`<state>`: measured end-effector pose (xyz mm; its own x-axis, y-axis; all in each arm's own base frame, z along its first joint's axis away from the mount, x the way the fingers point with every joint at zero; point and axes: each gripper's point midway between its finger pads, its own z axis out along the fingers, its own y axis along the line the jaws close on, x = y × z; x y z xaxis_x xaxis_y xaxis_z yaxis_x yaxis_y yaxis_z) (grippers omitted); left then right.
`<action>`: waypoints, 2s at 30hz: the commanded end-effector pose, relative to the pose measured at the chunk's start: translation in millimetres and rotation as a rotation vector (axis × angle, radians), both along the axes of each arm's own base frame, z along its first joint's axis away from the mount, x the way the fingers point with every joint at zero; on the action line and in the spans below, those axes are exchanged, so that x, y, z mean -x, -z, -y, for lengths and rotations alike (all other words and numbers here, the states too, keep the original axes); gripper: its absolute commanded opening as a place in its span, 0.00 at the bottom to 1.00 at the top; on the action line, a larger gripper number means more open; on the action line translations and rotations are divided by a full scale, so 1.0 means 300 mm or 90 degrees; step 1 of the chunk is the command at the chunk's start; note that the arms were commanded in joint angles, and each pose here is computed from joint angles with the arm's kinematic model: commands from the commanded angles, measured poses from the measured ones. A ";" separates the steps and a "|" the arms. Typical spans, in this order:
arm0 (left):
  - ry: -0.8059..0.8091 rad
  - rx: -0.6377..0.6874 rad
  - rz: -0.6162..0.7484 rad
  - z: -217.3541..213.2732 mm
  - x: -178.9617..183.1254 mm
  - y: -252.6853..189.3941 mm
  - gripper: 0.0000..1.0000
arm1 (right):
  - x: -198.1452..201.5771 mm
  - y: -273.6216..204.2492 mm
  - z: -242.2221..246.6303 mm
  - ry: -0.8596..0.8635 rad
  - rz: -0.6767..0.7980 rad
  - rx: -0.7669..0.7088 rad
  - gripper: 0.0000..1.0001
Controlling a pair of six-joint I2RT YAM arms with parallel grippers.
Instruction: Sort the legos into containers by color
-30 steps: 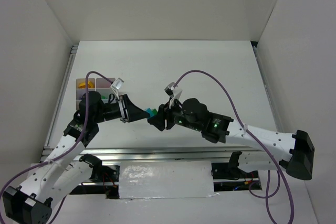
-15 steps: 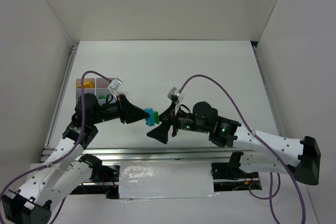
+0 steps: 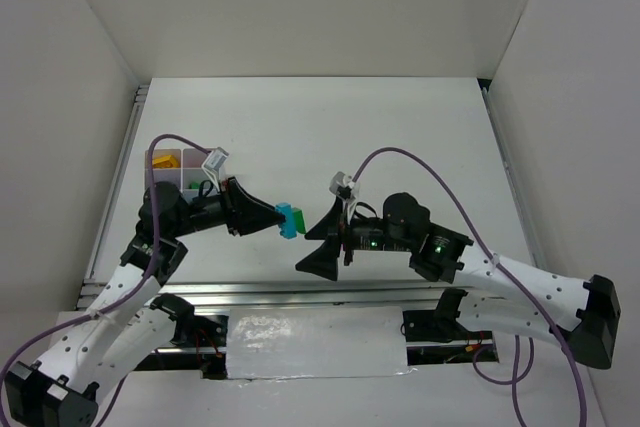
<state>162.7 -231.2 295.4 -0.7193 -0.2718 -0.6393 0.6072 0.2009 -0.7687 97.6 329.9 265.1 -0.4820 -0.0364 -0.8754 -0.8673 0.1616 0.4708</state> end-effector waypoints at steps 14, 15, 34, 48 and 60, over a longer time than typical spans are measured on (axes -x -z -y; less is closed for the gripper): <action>0.113 0.096 0.165 -0.007 0.145 -0.126 0.00 | 0.018 -0.192 0.086 -0.144 -0.013 -0.145 0.98; 0.117 0.096 0.169 -0.008 0.150 -0.125 0.00 | 0.029 -0.201 0.086 -0.159 -0.012 -0.152 0.98; 0.129 0.082 0.185 -0.012 0.180 -0.121 0.00 | -0.018 -0.287 -0.038 -0.171 -0.053 -0.174 0.69; 0.095 0.075 0.178 -0.010 0.143 -0.132 0.00 | 0.019 -0.223 -0.047 -0.201 -0.088 -0.172 0.57; 0.030 0.026 0.119 -0.011 0.068 -0.090 0.82 | -0.015 -0.188 -0.044 -0.144 -0.069 -0.148 0.00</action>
<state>125.7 -229.6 315.6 -0.6347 -0.2251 -0.7392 0.7474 0.0639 -0.6613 106.5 345.8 315.7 -0.6150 0.0217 -0.7883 -0.7807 -0.1572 0.6048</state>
